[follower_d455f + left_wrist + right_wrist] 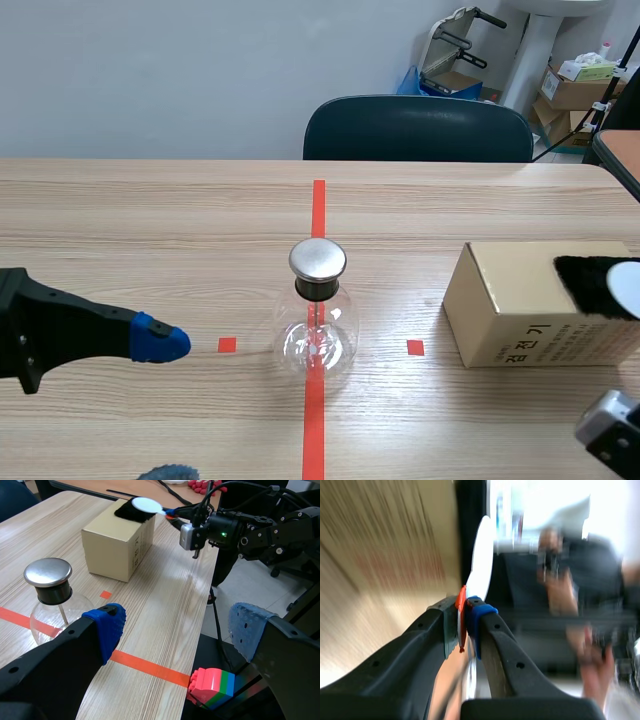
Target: Do the electroscope experiment
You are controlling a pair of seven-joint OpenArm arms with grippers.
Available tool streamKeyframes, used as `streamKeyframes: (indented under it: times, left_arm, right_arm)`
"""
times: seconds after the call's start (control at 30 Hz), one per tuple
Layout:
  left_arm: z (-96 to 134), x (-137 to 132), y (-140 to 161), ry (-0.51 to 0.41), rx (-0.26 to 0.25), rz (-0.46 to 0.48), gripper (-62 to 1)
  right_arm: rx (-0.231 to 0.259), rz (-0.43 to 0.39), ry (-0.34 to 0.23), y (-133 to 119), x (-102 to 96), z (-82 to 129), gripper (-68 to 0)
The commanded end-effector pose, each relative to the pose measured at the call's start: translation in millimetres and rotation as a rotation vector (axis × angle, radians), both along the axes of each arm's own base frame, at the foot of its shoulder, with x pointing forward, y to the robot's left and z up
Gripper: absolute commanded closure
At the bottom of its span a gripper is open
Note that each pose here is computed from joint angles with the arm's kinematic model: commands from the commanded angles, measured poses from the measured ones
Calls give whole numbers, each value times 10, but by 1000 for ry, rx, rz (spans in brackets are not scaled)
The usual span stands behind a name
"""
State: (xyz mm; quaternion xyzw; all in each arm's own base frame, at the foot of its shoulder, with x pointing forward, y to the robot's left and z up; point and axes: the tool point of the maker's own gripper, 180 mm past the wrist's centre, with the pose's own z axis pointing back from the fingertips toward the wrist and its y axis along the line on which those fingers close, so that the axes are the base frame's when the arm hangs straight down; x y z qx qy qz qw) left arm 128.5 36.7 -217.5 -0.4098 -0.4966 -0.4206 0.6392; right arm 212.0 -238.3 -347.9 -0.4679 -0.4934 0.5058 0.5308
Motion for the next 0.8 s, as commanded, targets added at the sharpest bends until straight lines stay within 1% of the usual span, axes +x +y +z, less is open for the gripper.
streamKeyframes:
  times: [0.0,0.03,0.07,0.17,0.2,0.23,0.27,0.37,0.4,0.43,0.47,0.57,0.6,0.63,0.67,0.77]
  left_arm:
    - [90,-34,-61,-1,-39,-9,-452]
    - [90,-34,-61,-1,-39,-9,-452]
    - [89,-34,-61,0,-38,-9,-452]
    - [76,-36,-59,2,-31,-10,-452]
    - [76,-36,-59,2,-31,-10,-452]
    - [74,-35,-57,2,-31,-10,-452]
    - [74,-35,-57,2,-30,-10,-452]
    - [77,-34,-62,1,-33,-9,-452]
    - [78,-34,-65,1,-34,-9,-452]
    - [80,-33,-67,1,-36,-9,-452]
    - [81,-33,-69,1,-37,-8,-452]
    - [87,-31,-85,1,-45,-7,-452]
    - [84,-32,-89,2,-44,-7,-452]
    - [81,-32,-91,2,-43,-7,-452]
    - [77,-33,-91,3,-42,-7,-452]
    - [58,-36,-89,6,-31,-9,-452]
  right_arm:
    - [-7,58,-14,72,13,48,-10]
    - [-4,62,-16,83,12,50,-10]
    - [0,29,-17,36,13,48,-10]
    - [-6,-173,-8,-311,-24,26,-9]
    - [-8,-198,-5,-357,-37,21,-9]
    - [-11,-186,-3,-339,-37,19,-9]
    - [-14,-144,-3,-272,-23,22,-9]
    - [-4,28,-11,34,-4,35,-9]
    - [-2,54,-13,82,-5,38,-9]
    - [0,53,-14,85,-6,38,-9]
    - [2,18,-15,24,-4,40,-9]
    - [-10,-175,-2,-326,-46,18,-9]
    - [-13,-216,5,-397,-77,4,-9]
    - [-14,-221,6,-407,-79,4,-9]
    - [-15,-196,9,-365,-78,-1,-9]
    - [-5,-19,2,-47,-44,9,-9]
